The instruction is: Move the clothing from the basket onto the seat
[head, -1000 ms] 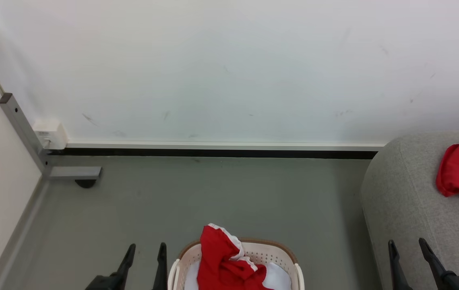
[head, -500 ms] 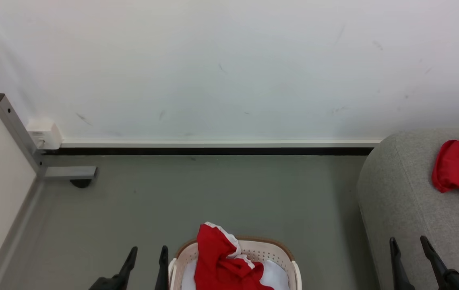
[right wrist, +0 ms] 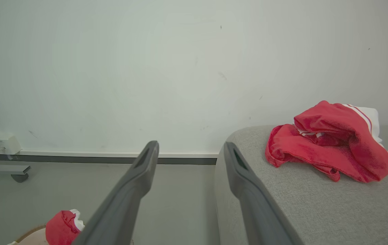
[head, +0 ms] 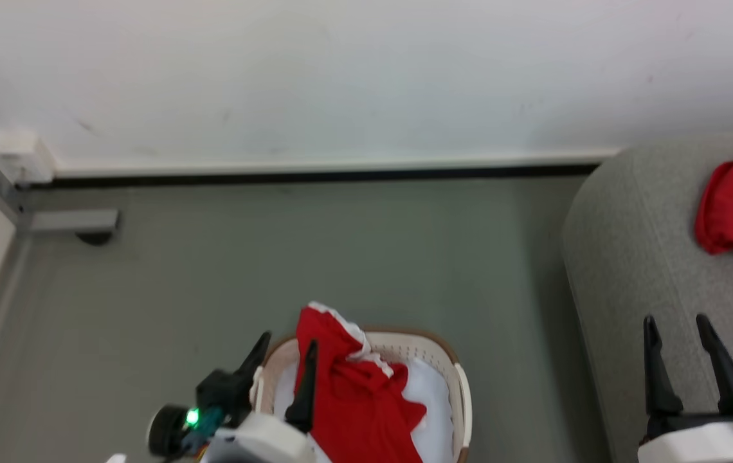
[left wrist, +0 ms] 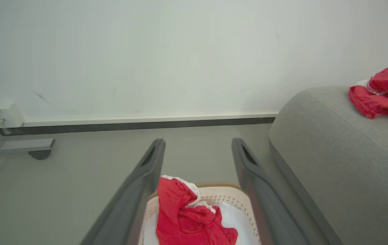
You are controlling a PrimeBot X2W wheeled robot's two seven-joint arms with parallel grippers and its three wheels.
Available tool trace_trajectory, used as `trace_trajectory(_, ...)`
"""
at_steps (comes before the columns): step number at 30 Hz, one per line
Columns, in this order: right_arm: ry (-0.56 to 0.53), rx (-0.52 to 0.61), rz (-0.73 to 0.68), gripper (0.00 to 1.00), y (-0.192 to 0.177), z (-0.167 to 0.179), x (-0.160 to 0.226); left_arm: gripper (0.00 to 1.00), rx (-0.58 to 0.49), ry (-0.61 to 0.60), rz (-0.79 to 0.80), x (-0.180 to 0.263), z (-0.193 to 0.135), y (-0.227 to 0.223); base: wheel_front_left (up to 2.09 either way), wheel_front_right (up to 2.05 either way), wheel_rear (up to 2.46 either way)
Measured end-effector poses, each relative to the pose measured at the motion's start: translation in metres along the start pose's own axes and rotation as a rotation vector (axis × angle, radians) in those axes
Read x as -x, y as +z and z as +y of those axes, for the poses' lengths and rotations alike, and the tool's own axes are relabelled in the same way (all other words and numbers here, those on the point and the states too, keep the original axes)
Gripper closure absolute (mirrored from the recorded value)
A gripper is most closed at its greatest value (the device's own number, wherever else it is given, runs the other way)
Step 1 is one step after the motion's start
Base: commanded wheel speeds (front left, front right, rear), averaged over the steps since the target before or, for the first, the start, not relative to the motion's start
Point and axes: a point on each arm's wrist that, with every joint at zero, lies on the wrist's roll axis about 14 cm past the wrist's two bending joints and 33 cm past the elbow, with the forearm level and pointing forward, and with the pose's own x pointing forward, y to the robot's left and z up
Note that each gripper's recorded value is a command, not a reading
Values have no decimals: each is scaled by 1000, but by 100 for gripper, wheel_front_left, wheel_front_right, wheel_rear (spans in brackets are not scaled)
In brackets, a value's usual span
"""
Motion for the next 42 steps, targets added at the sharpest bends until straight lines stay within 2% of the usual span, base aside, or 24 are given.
trace_trajectory(7,-18,-9,14,0,-12,-7,-35,0,-46,-93,194,-53,-16,-46,0,0,0)
trace_trajectory(12,-32,-22,47,0,-37,-13,-67,0,-69,-101,443,-91,-14,-122,0,0,0)
trace_trajectory(17,-46,-23,111,0,-71,-21,-81,0,-59,-103,643,-101,-12,-197,0,0,0)
trace_trajectory(18,-46,-23,111,0,-71,-21,-81,0,-59,-103,643,-101,-12,-197,0,0,0)
trace_trajectory(24,-106,2,202,0,-112,-47,-79,0,-27,-93,835,-98,-11,-285,0,0,0)
trace_trajectory(33,-131,45,305,0,-151,-61,-68,0,-6,-114,951,-89,-22,-353,0,0,0)
trace_trajectory(42,-164,72,362,0,-164,-74,-53,0,23,-150,971,-96,-43,-385,0,0,0)
